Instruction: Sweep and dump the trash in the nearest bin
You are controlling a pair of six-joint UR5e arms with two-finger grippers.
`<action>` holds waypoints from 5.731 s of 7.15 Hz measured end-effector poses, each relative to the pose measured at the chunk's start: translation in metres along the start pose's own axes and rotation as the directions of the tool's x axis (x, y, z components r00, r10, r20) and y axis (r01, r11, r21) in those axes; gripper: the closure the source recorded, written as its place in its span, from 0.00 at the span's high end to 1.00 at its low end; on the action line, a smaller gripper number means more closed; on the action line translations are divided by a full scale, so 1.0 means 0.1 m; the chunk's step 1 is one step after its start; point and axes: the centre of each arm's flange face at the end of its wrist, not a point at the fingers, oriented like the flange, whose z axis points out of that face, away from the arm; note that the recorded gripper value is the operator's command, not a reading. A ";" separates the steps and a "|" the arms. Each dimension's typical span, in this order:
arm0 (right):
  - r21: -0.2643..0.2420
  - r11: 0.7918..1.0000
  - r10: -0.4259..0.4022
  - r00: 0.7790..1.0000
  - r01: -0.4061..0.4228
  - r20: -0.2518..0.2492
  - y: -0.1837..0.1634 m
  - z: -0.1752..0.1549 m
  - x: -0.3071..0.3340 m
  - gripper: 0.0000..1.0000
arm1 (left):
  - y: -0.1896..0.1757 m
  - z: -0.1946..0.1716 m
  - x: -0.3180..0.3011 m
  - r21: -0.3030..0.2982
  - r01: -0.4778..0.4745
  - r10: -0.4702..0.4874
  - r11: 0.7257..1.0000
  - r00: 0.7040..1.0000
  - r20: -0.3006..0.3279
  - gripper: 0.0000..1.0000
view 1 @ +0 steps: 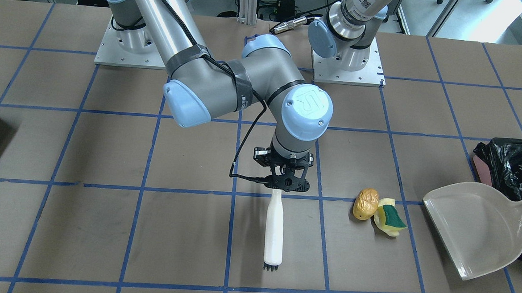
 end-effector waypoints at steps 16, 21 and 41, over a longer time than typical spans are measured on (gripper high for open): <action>-0.084 0.996 -0.001 0.978 0.019 0.207 0.94 0.86 -2.29 0.00 | -0.29 0.73 0.14 0.172 -0.206 0.217 0.963 0.975 -0.053 0.00; -0.116 0.990 -0.033 0.926 0.082 0.376 1.12 0.44 -2.69 0.00 | -0.31 0.77 0.13 0.175 -0.190 0.203 0.966 0.977 -0.060 0.00; -0.088 0.995 -0.052 0.997 0.046 -0.064 1.48 -0.12 1.25 0.00 | 1.30 -0.46 0.63 0.402 0.453 -0.463 0.796 0.883 -0.077 0.00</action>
